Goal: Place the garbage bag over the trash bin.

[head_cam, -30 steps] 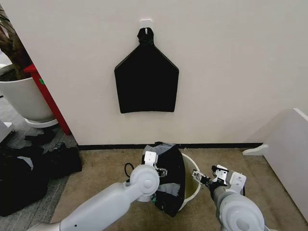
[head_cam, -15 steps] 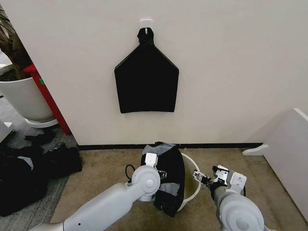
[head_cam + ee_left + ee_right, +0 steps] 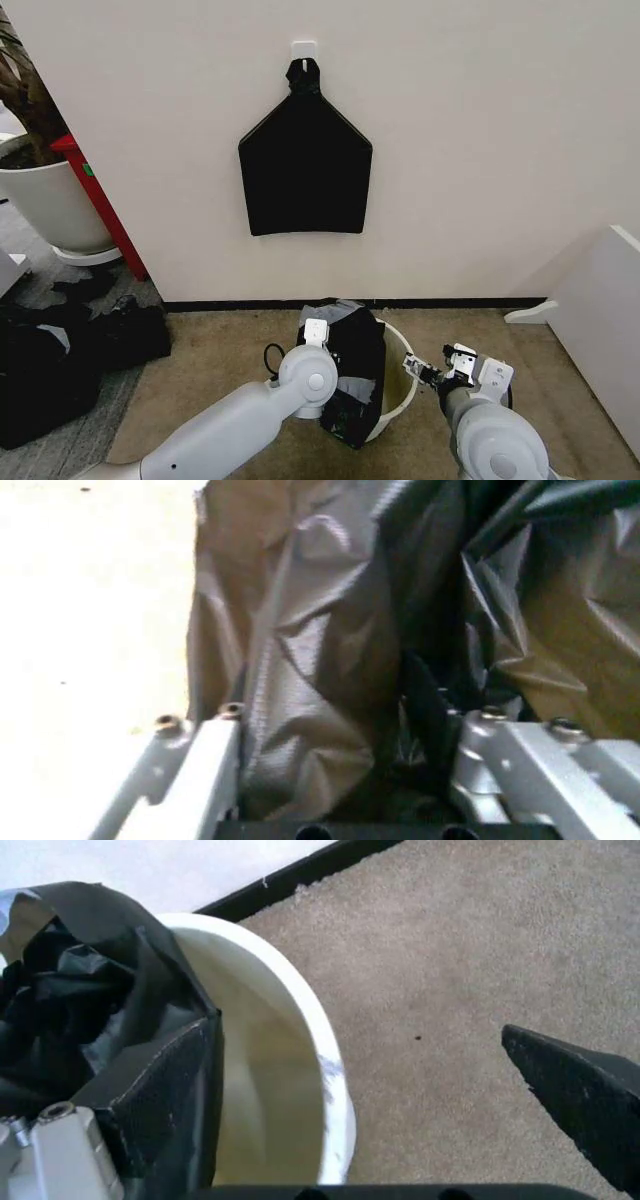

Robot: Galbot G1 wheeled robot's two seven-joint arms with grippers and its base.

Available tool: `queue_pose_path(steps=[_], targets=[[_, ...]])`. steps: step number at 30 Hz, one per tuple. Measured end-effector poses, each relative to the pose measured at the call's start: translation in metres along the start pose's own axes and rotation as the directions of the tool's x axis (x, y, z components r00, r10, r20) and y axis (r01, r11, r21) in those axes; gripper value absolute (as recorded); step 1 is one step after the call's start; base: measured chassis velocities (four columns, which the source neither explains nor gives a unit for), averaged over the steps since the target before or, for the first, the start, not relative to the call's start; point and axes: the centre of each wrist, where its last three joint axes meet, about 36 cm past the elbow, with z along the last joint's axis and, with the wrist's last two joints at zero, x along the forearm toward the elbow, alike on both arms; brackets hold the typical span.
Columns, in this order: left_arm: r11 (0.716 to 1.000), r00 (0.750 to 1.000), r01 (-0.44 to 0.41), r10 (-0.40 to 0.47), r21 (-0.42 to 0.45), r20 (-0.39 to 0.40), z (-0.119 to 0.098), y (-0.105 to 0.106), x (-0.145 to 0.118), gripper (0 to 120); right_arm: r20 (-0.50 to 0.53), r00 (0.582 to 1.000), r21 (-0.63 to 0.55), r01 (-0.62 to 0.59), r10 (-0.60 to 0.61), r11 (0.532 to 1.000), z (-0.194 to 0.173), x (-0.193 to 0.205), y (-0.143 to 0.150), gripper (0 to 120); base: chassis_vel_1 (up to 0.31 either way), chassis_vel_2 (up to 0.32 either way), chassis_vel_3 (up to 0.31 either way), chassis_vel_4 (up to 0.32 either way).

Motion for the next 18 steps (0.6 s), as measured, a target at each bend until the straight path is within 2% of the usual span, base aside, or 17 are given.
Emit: queue_pose_path(steps=[3, 4, 10, 14, 18], targets=[[1.000, 1.000, -0.005, 0.005, 0.001, 0.001, 0.001, -0.001, 0.002, 23, 0.001, 1.000, 0.001, -0.004, 0.004, 1.000, 0.000, -0.001, 0.000, 100, 0.000, 0.000, 0.000, 0.000], [1.000, 1.000, -0.005, 0.005, 0.001, 0.001, 0.001, -0.001, 0.002, 23, 0.001, 1.000, 0.001, -0.004, 0.004, 1.000, 0.000, -0.001, 0.000, 100, 0.000, 0.000, 0.000, 0.000], [1.000, 1.000, -0.007, 0.007, 0.023, 0.007, 0.003, -0.002, 0.006, 5, 0.012, 1.000, 0.005, -0.017, 0.017, 1.000, 0.000, -0.006, -0.001, 100, 0.000, 0.000, 0.000, 0.000], [0.999, 1.000, -0.012, 0.012, 0.041, 0.020, 0.003, -0.003, 0.010, 2, 0.033, 0.999, 0.008, -0.025, 0.025, 1.000, -0.002, -0.007, -0.002, 100, 0.000, 0.000, 0.000, 0.000], [0.995, 0.997, -0.034, 0.028, 0.094, 0.066, 0.000, 0.003, 0.020, 1, 0.093, 0.996, 0.012, 0.005, -0.006, 1.000, -0.012, 0.004, -0.002, 100, 0.000, 0.000, 0.000, 0.000]])
